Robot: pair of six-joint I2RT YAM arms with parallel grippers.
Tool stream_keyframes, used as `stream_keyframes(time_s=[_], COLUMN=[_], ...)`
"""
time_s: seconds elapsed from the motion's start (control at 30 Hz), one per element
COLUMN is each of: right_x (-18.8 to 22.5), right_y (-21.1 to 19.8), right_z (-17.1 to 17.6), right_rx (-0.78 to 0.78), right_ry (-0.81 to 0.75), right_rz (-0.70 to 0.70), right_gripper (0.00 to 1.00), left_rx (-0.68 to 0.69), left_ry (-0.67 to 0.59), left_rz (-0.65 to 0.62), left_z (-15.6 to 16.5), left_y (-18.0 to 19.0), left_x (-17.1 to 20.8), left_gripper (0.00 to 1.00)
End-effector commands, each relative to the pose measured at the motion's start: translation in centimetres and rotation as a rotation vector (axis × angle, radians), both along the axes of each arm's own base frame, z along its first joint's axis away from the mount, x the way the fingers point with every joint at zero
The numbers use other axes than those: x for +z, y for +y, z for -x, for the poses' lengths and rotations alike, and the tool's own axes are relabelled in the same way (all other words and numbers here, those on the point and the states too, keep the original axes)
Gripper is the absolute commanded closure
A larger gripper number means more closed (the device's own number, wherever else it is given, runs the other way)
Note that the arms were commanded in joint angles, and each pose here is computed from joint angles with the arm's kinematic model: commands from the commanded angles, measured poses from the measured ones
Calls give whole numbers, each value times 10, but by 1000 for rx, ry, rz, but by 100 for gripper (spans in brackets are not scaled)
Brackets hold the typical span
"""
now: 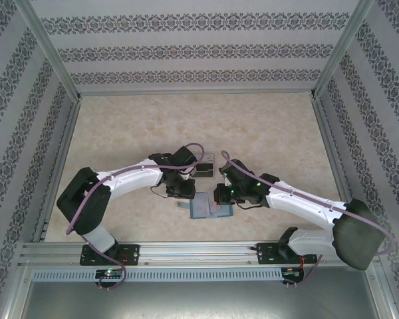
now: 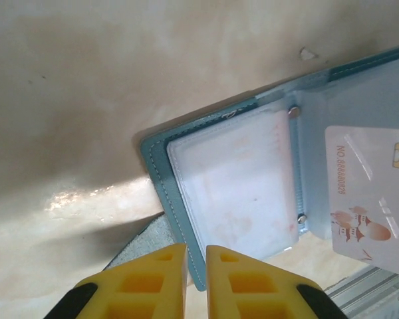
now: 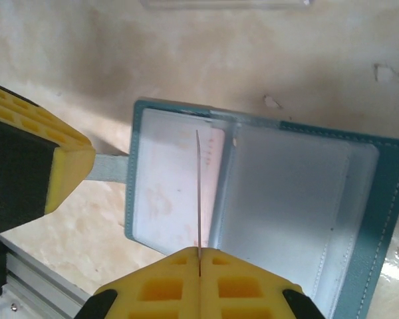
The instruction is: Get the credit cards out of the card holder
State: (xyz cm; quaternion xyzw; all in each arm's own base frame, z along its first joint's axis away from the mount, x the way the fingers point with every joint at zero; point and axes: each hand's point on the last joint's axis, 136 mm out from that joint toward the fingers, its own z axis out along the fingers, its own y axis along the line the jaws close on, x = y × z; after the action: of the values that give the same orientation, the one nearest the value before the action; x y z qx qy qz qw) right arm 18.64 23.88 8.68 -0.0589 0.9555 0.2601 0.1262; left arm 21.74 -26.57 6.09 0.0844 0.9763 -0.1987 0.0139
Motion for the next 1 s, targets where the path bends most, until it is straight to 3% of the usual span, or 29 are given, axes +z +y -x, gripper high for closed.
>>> stream_keyframes(time_s=[0.0, 0.13, 0.4, 0.6, 0.73, 0.97], right_x=[15, 24, 29, 40, 49, 57], right_y=[-2, 4, 10, 21, 23, 26], right_z=[-11, -22, -42, -60, -74, -105], right_rx=[106, 250, 690, 1002, 1144, 1253], right_ry=[-95, -181, -357, -509, -547, -532], right_rz=[66, 108, 327, 406, 421, 429], right_gripper=[94, 94, 97, 100, 100, 100], left_rx=[14, 47, 115, 146, 166, 193], left_ry=[-24, -32, -78, -82, -79, -71], left_rz=[-29, -36, 10, 22, 14, 15], left_z=[1, 1, -2, 2, 8, 14], left_y=[16, 32, 58, 70, 77, 82], left_x=[10, 10, 24, 24, 20, 16], left_gripper=[82, 81, 76, 75, 75, 75])
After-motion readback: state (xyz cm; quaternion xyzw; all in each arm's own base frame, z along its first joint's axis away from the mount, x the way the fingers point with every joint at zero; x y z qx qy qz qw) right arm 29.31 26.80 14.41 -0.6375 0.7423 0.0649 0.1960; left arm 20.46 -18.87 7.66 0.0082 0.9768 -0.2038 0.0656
